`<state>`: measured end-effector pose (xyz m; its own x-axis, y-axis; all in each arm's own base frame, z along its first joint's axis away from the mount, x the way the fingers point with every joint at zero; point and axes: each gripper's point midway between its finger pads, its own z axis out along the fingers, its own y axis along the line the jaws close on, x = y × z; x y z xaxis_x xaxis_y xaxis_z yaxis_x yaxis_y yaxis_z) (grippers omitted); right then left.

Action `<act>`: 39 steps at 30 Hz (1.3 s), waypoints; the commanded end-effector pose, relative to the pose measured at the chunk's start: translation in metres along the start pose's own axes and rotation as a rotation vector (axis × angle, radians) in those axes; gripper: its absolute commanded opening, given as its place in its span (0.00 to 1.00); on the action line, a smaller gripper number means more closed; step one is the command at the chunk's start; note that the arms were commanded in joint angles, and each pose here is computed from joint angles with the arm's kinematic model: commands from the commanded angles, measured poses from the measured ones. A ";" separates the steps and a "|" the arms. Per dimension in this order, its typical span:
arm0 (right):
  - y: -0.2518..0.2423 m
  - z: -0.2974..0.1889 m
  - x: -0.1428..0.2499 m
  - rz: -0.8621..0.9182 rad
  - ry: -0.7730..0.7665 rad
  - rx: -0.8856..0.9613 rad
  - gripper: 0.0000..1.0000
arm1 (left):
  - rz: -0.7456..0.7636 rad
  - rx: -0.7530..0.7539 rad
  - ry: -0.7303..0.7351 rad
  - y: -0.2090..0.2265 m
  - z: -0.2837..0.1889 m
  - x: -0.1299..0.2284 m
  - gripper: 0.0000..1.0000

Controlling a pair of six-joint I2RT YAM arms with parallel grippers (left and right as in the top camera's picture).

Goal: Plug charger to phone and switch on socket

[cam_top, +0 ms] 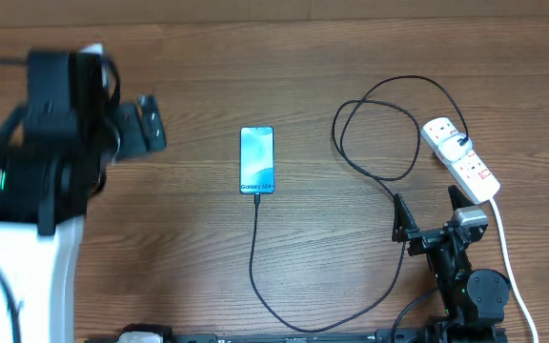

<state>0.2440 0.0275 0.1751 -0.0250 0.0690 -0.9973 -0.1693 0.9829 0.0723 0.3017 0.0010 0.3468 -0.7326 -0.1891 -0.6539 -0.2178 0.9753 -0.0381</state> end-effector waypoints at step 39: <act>0.001 0.000 0.002 0.003 -0.003 -0.001 1.00 | 0.004 0.254 -0.599 0.020 -0.013 0.124 1.00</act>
<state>0.2440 0.0275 0.1751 -0.0250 0.0694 -0.9973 -0.1693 0.9829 0.0727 0.1975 0.0002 0.2768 -0.2312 -0.1819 -0.9558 -0.0358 0.9833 -0.1784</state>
